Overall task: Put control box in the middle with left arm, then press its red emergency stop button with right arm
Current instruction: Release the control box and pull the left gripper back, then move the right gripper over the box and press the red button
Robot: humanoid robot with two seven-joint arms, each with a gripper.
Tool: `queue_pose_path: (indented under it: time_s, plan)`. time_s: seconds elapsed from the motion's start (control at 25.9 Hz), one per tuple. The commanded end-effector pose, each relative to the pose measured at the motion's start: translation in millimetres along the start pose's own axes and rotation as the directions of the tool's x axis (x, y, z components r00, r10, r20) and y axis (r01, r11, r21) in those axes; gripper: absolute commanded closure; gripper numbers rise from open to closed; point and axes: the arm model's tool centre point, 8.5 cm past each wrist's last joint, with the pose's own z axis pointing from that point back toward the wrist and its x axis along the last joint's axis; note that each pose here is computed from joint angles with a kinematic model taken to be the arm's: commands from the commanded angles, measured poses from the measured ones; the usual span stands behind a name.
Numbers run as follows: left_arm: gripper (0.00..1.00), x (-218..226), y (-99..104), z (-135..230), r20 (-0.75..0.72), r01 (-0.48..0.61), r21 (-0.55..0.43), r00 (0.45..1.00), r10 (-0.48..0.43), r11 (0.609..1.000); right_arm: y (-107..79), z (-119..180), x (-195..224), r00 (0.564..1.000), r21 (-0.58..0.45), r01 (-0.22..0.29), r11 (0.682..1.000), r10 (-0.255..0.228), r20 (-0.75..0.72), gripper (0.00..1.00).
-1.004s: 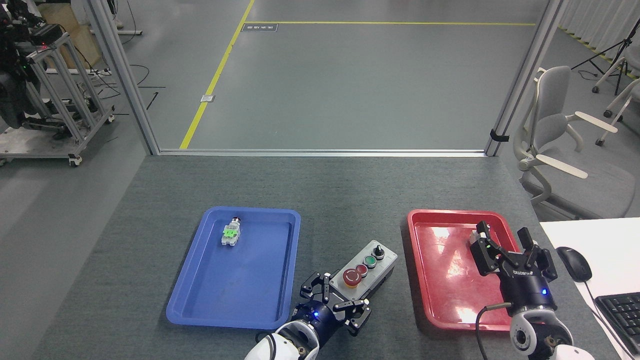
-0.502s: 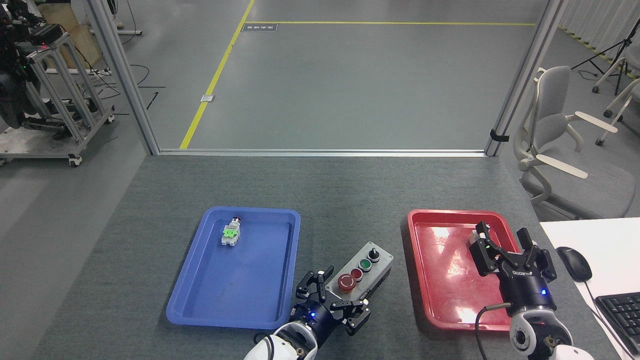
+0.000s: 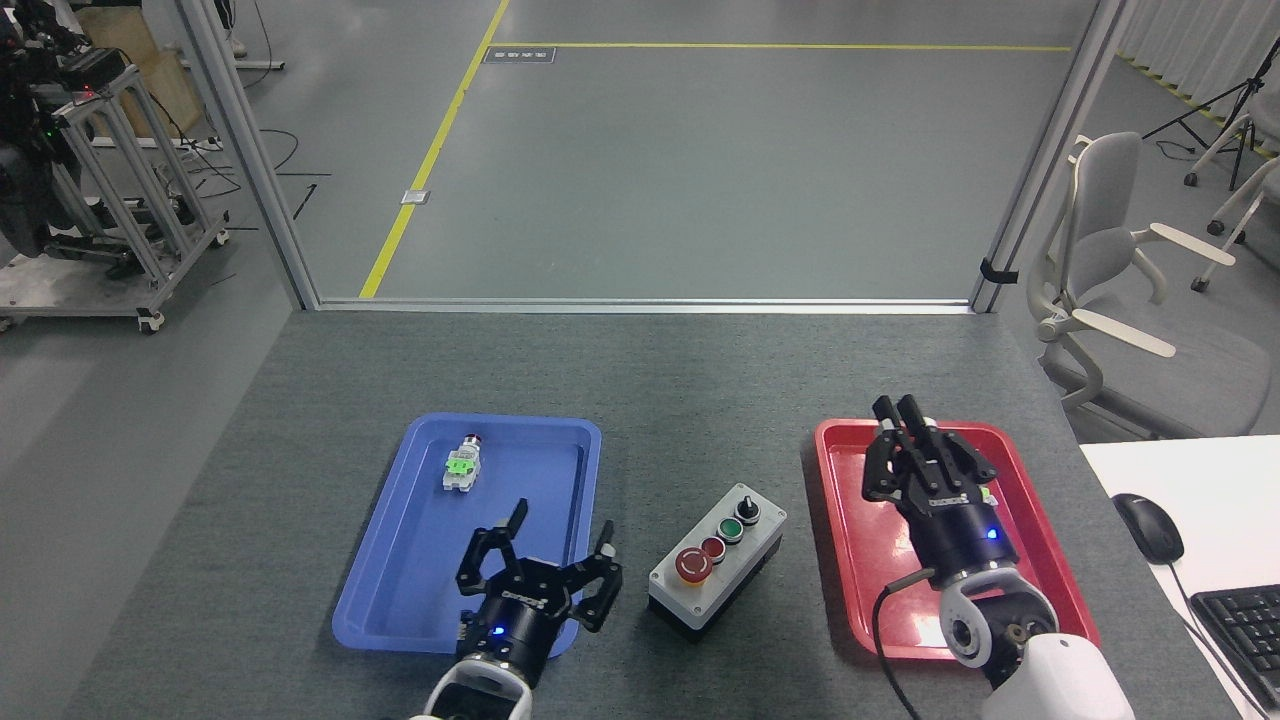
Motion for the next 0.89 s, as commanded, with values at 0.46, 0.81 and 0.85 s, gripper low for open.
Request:
queue_pose_path:
  time_s: [0.46,0.81,0.85]
  plan:
    - [0.01,-128,9,36,-0.318,-0.015,-0.008,0.948,0.012,1.0,84.5,21,83,0.913,0.249,-0.031,0.968,-0.074,0.402,1.0]
    - [0.01,-138,10,40,-0.356,-0.009,0.002,0.934,0.009,1.0,115.2,23,102,0.92,0.318,0.027,0.948,-0.148,0.364,1.0]
    - [0.01,-138,9,40,-0.359,-0.008,0.001,0.933,0.008,1.0,115.1,23,102,0.919,0.318,0.027,0.948,-0.149,0.365,1.0]
